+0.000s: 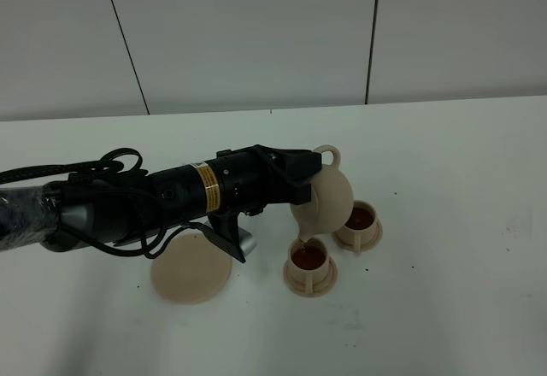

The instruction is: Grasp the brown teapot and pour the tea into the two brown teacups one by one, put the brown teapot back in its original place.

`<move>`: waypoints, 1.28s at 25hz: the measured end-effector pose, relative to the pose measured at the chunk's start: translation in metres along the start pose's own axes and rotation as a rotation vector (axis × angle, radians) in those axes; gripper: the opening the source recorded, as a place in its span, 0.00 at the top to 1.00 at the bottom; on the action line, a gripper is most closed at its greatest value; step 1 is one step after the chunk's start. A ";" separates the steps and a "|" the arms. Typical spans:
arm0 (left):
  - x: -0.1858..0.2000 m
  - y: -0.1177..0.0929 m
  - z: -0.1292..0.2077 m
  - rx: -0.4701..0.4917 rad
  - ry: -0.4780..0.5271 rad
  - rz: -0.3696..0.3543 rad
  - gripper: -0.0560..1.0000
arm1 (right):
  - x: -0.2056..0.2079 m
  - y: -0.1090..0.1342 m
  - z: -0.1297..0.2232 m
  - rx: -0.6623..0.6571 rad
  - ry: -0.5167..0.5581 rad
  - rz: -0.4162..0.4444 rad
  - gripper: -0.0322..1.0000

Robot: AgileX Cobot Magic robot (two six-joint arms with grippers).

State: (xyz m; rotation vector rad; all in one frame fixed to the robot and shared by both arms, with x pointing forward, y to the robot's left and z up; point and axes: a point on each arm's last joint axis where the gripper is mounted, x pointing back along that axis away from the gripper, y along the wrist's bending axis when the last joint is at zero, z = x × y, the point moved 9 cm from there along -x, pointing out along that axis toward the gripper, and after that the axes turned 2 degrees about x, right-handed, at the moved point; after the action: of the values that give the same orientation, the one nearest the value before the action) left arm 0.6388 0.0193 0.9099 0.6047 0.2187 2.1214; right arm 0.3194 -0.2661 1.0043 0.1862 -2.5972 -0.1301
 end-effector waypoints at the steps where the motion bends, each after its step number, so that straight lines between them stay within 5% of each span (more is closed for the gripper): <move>1: 0.000 0.001 0.000 -0.001 0.001 -0.005 0.78 | 0.000 0.000 0.000 0.000 0.000 0.000 0.62; 32: 0.003 0.000 0.004 0.026 0.019 -0.028 0.78 | 0.000 0.000 0.000 0.001 0.000 0.000 0.62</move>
State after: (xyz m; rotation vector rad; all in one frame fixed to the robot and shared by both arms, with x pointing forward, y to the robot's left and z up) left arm 0.6393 0.0217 0.9142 0.5938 0.2647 2.1004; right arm 0.3194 -0.2661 1.0043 0.1866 -2.5973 -0.1290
